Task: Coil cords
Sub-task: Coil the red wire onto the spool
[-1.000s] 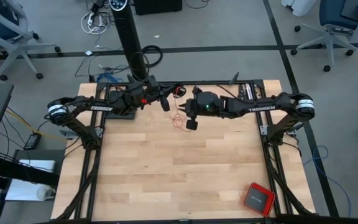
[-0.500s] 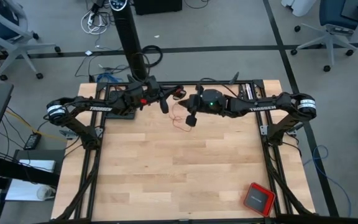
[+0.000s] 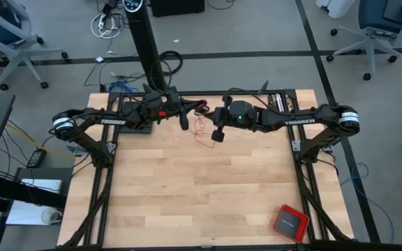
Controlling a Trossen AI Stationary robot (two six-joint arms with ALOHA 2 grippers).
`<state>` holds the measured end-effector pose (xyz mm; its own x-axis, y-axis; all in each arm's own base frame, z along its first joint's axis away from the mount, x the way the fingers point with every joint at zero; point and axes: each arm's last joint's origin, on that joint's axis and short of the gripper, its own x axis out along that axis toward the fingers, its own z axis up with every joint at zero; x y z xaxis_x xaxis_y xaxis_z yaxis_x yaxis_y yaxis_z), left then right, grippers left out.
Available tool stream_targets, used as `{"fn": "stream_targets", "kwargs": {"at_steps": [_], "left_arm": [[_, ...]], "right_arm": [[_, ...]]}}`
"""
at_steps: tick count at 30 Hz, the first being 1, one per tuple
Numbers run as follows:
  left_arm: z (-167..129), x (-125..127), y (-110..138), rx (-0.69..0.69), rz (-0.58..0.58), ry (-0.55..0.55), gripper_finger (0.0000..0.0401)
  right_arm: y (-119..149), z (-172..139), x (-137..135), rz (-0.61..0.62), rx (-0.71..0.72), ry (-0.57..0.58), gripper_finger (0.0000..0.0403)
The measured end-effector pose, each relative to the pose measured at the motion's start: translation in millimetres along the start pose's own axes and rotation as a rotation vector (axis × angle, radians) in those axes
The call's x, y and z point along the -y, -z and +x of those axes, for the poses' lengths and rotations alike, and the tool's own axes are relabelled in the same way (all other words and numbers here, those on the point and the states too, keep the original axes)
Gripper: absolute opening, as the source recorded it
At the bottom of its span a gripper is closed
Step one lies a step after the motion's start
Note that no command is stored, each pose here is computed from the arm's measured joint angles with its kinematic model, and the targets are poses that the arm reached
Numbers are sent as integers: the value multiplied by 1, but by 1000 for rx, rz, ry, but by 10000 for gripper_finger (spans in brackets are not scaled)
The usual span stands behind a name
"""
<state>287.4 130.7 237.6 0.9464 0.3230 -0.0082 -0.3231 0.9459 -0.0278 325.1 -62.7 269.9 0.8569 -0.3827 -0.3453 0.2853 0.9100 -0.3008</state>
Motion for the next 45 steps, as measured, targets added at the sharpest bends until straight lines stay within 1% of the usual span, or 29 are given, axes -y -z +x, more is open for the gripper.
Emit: {"fn": "stream_targets", "kwargs": {"at_steps": [3,5,11,15,21,28,31,34,36,41,45], "left_arm": [[0,0,1,-5,3,3,6],[0,0,2,-25,27,3,6],[-1,2,10,-96,151,73,6],[-1,2,13,-128,206,89,6],[-1,2,13,-128,210,92,6],[0,7,9,-82,168,89,6],[0,8,10,-90,179,86,6],[0,7,13,-128,194,80,6],[-1,7,15,-144,199,80,6],[-1,7,16,-151,206,83,6],[-1,8,15,-144,203,120,6]], "right_arm": [[0,0,0,-21,-3,9,10],[0,0,0,-51,-5,7,12],[1,0,1,-70,-6,13,32],[1,0,2,-70,-10,26,42],[0,-1,4,-76,-6,36,42],[-5,3,6,-49,81,-24,38],[-5,2,6,-45,72,-7,38],[-11,-9,8,9,78,9,38],[-11,-14,8,68,59,-32,38],[9,-12,8,158,12,-164,36],[45,-5,8,220,-52,-203,36]]}}
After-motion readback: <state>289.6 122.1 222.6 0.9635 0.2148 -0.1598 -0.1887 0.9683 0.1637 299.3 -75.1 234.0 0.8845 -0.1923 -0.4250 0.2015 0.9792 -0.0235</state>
